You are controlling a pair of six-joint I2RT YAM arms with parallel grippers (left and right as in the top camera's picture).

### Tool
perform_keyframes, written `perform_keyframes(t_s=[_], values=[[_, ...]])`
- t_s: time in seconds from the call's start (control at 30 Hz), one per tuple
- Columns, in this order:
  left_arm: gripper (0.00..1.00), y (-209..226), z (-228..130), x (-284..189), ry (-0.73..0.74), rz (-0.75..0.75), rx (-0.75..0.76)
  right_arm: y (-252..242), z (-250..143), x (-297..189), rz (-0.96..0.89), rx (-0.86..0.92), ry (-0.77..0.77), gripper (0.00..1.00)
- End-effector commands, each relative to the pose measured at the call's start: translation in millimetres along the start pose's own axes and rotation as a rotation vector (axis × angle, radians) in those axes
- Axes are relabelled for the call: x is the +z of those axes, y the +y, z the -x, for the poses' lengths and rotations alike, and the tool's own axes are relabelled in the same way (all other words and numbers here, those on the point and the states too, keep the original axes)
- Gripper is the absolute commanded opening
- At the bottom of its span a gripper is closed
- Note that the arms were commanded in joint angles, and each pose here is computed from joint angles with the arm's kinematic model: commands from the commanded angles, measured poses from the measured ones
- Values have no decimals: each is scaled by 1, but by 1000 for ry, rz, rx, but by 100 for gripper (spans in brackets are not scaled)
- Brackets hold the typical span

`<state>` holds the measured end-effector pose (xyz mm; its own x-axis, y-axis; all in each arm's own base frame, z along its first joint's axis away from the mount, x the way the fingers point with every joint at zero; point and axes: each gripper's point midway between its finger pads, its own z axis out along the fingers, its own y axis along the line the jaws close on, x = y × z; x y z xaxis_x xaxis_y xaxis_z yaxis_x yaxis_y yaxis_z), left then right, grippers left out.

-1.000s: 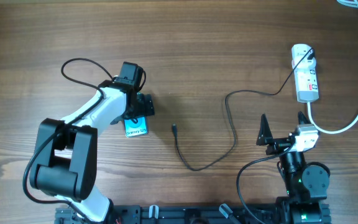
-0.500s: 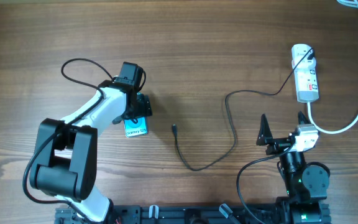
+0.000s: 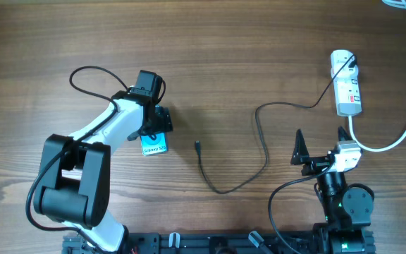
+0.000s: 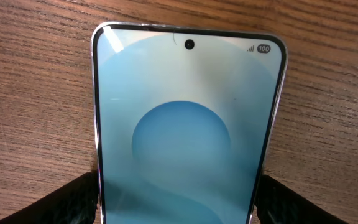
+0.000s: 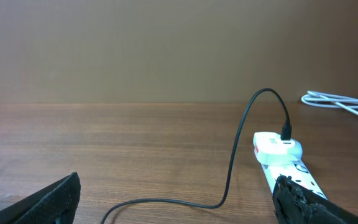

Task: Plug charger to phone and switch on socket
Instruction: 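Lift the phone upright with the left gripper, bottom edge down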

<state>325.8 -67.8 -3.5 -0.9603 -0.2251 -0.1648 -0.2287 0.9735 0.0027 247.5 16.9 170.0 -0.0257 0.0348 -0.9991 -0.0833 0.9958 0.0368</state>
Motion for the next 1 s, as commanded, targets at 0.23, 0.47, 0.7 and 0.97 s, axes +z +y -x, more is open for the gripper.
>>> perform_keyframes(t_s=[0.23,0.47,0.7,0.97], values=[[81,7,-15,12,47,18,3,4,1,0,20,-9,-5,100],[83,7,-15,12,47,18,3,4,1,0,20,-10,-5,100],[77,7,-14,12,47,18,3,4,1,0,20,-9,-5,100],[72,2,0,-8,-9,-10,44,4,1,0,20,-10,-5,100]])
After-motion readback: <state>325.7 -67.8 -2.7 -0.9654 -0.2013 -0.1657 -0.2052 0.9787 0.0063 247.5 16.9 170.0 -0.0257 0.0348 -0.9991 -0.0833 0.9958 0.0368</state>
